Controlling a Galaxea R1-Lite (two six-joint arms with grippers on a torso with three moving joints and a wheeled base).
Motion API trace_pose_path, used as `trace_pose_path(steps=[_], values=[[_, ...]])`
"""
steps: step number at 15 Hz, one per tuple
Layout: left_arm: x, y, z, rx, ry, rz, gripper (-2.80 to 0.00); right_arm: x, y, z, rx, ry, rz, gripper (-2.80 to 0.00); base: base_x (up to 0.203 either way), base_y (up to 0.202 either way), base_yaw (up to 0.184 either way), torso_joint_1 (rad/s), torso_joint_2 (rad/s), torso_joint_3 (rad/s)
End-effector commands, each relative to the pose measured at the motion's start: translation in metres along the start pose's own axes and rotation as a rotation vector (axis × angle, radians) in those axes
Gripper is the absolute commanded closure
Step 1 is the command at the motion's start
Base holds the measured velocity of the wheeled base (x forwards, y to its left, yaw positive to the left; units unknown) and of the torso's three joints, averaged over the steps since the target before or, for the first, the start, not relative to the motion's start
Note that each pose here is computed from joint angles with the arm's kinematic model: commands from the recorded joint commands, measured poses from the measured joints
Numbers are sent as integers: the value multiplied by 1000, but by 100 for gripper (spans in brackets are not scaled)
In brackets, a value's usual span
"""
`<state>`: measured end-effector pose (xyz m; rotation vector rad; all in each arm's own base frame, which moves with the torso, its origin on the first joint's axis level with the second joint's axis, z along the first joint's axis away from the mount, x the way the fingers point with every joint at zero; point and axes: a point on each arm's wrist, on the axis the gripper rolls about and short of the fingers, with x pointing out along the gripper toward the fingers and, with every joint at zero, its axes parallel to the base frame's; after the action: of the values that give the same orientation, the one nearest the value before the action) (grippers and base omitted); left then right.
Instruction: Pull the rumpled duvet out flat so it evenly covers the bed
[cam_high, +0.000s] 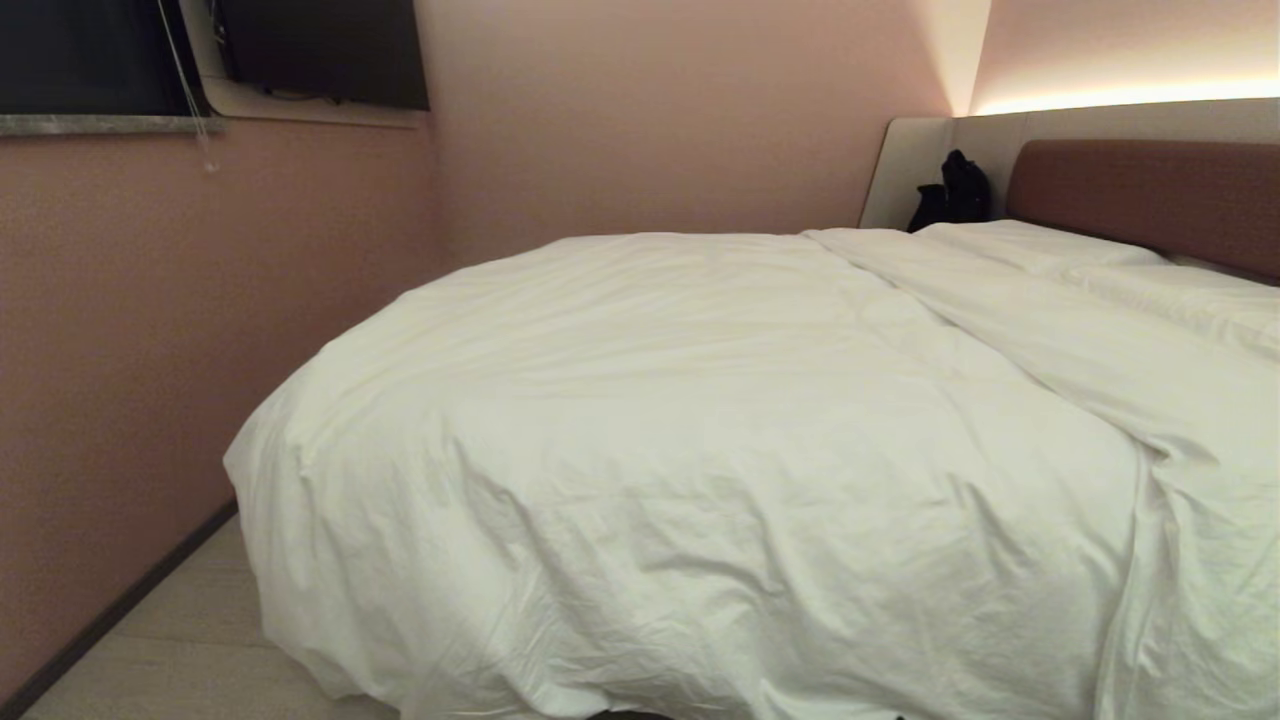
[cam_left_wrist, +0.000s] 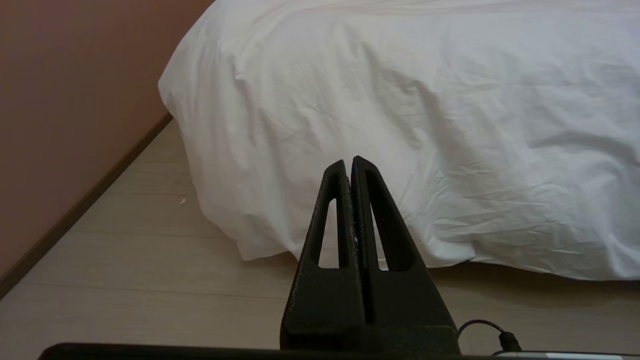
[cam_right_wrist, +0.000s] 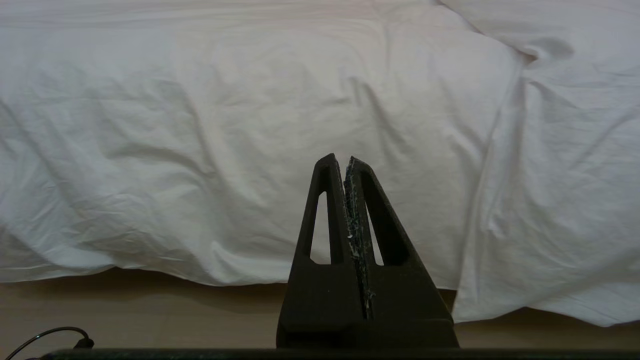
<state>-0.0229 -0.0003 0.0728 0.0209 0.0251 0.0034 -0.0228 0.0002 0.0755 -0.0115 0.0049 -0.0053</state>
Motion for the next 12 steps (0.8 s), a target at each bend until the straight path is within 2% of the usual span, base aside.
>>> trace_pose_path(steps=[1, 12], values=[[0, 0, 0, 0, 1, -1, 0, 0, 0, 0, -1, 0, 1, 0, 0, 195, -2, 2, 2, 2], [0, 0, 0, 0, 1, 1, 0, 0, 0, 0, -1, 0, 1, 0, 0, 195, -1, 2, 4, 4]])
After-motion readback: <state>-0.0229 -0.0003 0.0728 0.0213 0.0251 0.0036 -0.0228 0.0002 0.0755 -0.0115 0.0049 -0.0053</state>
